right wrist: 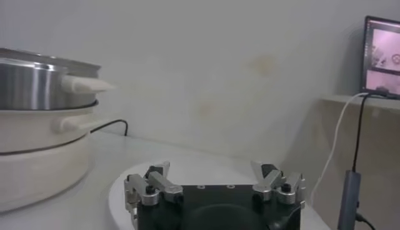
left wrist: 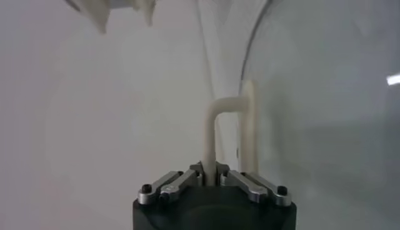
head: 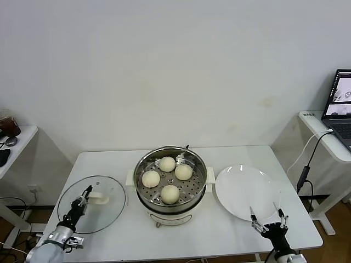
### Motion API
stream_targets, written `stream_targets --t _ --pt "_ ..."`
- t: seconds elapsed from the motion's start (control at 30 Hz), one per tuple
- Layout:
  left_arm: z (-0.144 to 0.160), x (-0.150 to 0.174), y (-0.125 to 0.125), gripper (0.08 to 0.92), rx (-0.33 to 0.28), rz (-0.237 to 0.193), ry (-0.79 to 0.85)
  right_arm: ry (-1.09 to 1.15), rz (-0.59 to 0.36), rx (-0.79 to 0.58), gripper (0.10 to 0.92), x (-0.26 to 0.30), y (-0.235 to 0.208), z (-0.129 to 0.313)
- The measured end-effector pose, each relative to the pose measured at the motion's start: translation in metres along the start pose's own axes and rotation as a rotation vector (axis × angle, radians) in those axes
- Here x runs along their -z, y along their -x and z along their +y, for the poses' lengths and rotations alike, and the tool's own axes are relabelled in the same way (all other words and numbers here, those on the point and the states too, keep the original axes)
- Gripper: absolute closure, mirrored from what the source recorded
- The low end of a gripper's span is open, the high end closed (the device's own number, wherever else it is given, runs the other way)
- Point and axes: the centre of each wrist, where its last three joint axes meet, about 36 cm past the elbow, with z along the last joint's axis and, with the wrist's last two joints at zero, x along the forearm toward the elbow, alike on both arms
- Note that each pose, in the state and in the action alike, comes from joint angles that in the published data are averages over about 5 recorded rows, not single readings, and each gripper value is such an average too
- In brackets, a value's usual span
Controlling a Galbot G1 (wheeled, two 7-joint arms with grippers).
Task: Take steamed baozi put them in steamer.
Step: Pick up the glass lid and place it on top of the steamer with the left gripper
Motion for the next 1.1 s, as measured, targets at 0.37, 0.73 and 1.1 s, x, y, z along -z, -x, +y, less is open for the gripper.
stream_targets --t 0.37,0.73,1.1 --pt "0.069 0.011 -0.037 0.826 0.099 0.137 -0.013 -0.022 -0.010 0.045 0.200 0.004 0.000 0.009" --pt "0.187 0.065 -0.024 0.826 0.119 0.213 -0.113 -0.028 -0.014 0.077 0.200 0.002 -0.001 0.024" --pt "0.218 0.158 0.004 0.826 0.026 0.139 -0.233 -0.038 -0.018 0.081 0.200 -0.006 0.005 0.044"
